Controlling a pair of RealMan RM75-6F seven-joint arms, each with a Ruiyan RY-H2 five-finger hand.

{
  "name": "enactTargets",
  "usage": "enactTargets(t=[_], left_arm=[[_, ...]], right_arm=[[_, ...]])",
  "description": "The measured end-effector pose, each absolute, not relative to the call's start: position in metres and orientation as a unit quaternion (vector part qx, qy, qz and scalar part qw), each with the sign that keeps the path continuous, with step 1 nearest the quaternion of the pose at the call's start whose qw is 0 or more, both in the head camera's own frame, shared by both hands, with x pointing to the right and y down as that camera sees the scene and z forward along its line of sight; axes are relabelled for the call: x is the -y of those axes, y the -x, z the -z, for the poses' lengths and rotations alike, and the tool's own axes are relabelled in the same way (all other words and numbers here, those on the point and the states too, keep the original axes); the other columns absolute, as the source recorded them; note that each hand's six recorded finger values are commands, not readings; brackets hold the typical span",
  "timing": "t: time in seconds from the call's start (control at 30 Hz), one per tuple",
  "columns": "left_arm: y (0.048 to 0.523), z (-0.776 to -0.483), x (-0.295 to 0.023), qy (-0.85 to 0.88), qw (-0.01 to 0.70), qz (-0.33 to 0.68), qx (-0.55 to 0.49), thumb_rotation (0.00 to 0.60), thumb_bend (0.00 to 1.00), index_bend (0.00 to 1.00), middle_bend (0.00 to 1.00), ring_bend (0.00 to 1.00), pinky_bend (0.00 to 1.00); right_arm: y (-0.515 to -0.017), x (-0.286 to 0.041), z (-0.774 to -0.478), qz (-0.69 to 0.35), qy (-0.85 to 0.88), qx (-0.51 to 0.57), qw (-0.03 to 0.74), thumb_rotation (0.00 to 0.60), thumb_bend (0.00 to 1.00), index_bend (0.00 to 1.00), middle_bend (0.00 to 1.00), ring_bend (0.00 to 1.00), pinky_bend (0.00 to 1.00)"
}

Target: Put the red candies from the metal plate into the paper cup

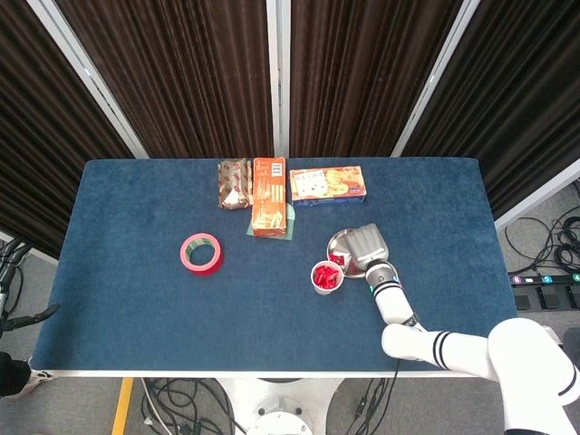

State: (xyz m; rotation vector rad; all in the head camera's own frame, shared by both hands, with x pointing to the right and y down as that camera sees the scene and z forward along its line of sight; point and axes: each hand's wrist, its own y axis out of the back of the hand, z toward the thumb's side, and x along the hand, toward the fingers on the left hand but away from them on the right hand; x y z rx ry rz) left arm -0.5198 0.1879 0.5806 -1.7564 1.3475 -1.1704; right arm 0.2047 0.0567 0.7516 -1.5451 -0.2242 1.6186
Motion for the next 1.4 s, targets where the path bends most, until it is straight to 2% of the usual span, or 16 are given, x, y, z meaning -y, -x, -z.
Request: enactTargets(t=[0.3, 0.57, 0.9, 1.03, 1.4], left_arm=[[0.516, -0.577, -0.187, 0.667, 0.317, 0.441, -0.51, 0.6, 0.12, 0.13, 0.1, 0.03, 0.1], [0.51, -0.571, -0.188, 0.669, 0.324, 0.434, -0.509, 0.6, 0.12, 0.13, 0.1, 0.03, 0.1], [0.513, -0.566, -0.19, 0.664, 0.324, 0.435, -0.514, 0.6, 0.12, 0.13, 0.1, 0.03, 0.1], [0.514, -0.567, -0.19, 0.664, 0.322, 0.435, -0.515, 0.6, 0.12, 0.13, 0.1, 0.03, 0.1], [0.518, -0.569, -0.191, 0.662, 0.32, 0.437, -0.518, 0.6, 0.12, 0.13, 0.1, 0.03, 0.1]], right_arm=[[-0.185, -0.051, -0.699, -0.599, 0.633, 0.13, 0.472, 0.6, 0.22, 0.65, 1.0, 1.0, 1.0], [-0.163, -0.069, -0.658, -0.548, 0.656, 0.137, 0.501, 0.6, 0.23, 0.65, 1.0, 1.0, 1.0], [-0.149, -0.09, -0.672, -0.542, 0.667, 0.111, 0.5, 0.6, 0.22, 0.65, 1.0, 1.0, 1.0], [-0.146, -0.09, -0.674, -0.54, 0.669, 0.108, 0.499, 0.6, 0.16, 0.65, 1.0, 1.0, 1.0], [-0.142, -0.094, -0.682, -0.54, 0.674, 0.101, 0.493, 0.6, 0.12, 0.57, 1.0, 1.0, 1.0]])
